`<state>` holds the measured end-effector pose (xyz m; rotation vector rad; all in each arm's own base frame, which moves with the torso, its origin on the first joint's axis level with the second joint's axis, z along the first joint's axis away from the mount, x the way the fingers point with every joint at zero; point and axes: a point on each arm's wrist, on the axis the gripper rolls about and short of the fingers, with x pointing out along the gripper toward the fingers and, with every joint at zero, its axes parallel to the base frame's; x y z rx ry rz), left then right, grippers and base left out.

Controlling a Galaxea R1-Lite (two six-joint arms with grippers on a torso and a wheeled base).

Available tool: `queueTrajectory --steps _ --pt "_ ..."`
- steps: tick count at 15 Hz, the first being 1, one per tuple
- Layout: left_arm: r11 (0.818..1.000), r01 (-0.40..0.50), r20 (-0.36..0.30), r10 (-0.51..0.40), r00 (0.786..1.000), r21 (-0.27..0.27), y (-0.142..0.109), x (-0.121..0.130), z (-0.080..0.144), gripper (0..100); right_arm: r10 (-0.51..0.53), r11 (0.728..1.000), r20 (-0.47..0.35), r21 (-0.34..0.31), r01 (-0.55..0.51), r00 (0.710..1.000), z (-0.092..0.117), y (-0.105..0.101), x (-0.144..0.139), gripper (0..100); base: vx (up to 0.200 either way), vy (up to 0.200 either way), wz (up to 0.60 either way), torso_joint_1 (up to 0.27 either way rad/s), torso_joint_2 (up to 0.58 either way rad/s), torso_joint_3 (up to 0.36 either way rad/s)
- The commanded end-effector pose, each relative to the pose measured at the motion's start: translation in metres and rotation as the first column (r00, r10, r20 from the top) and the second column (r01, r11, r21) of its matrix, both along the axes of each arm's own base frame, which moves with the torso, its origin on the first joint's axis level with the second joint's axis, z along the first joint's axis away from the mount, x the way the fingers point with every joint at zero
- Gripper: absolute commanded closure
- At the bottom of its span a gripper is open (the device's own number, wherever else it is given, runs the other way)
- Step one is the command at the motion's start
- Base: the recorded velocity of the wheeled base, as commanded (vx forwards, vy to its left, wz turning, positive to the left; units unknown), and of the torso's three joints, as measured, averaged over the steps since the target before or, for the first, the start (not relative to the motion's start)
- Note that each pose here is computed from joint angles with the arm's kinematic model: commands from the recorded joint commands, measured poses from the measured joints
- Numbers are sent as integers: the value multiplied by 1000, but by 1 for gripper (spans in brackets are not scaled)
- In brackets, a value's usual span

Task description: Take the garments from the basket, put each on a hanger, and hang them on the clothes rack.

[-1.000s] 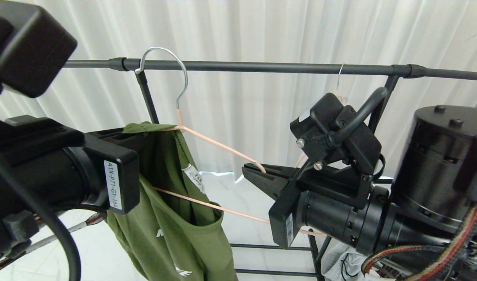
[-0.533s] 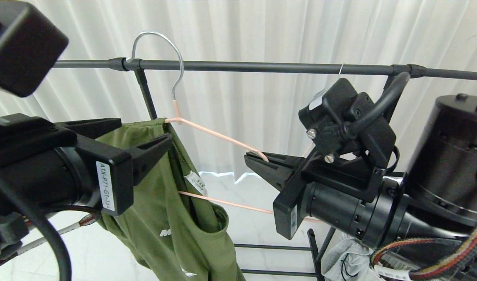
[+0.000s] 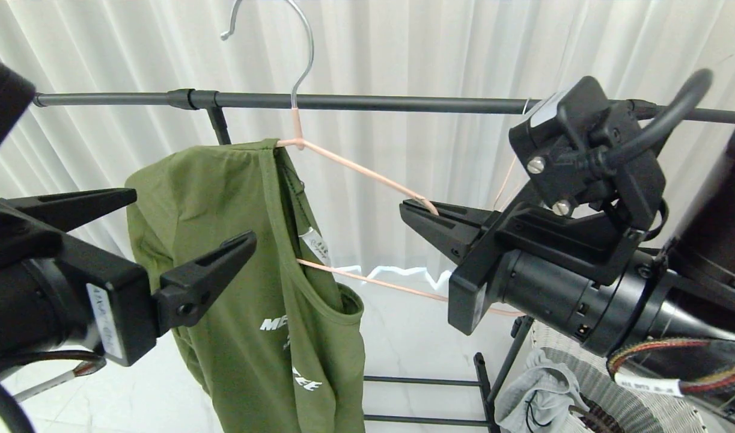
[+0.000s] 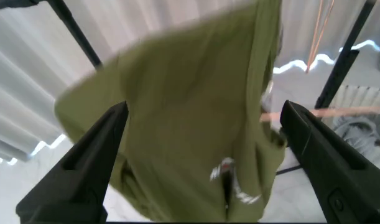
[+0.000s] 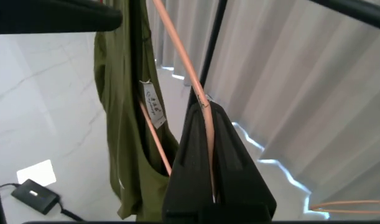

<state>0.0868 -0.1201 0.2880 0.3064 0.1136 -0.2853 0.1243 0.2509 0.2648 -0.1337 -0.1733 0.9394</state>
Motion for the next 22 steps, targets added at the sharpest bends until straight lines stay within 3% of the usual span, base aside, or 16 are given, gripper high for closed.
queueTrajectory --steps 1,3,5,7,8,9,10,12,13,17,22 --pt "999 43 52 -44 998 20 21 -12 7 0 -22 1000 8 5 22 1000 2 -12 1 100 0 0 0 0 0 0" --pt "988 142 97 -149 984 67 38 -13 14 0 -48 999 27 8 48 998 5 -27 1 100 0 0 0 0 0 0" --pt "970 168 140 -193 971 173 53 0 20 0 -61 998 35 10 61 998 6 -41 -2 100 0 0 0 0 0 0" --pt "942 224 164 -270 949 251 59 14 28 0 -61 998 33 4 61 998 3 -49 -7 100 0 0 0 0 0 0" --pt "931 244 165 -295 941 273 60 19 29 0 -61 998 36 2 61 997 2 -52 -8 100 0 0 0 0 0 0" --pt "901 300 151 -359 921 315 56 28 27 0 -59 998 46 -7 60 997 2 -55 -10 100 0 0 0 0 0 0" --pt "882 333 138 -395 908 333 53 31 25 0 -56 998 48 -14 57 997 2 -56 -11 100 0 0 0 0 0 0" --pt "850 394 90 -449 889 351 45 44 17 0 -51 998 59 -35 53 997 2 -56 -12 100 0 0 0 0 0 0" --pt "842 402 77 -456 887 361 42 49 15 0 -44 998 67 -40 47 997 2 -56 -13 100 0 0 0 0 0 0" --pt "829 426 0 -457 889 362 34 63 -2 0 -4 998 89 -63 9 996 1 -52 -18 100 0 0 0 0 0 0" --pt "835 421 20 -457 889 355 30 70 0 0 36 996 112 -90 -26 993 -2 -46 -25 100 0 0 0 0 0 0"
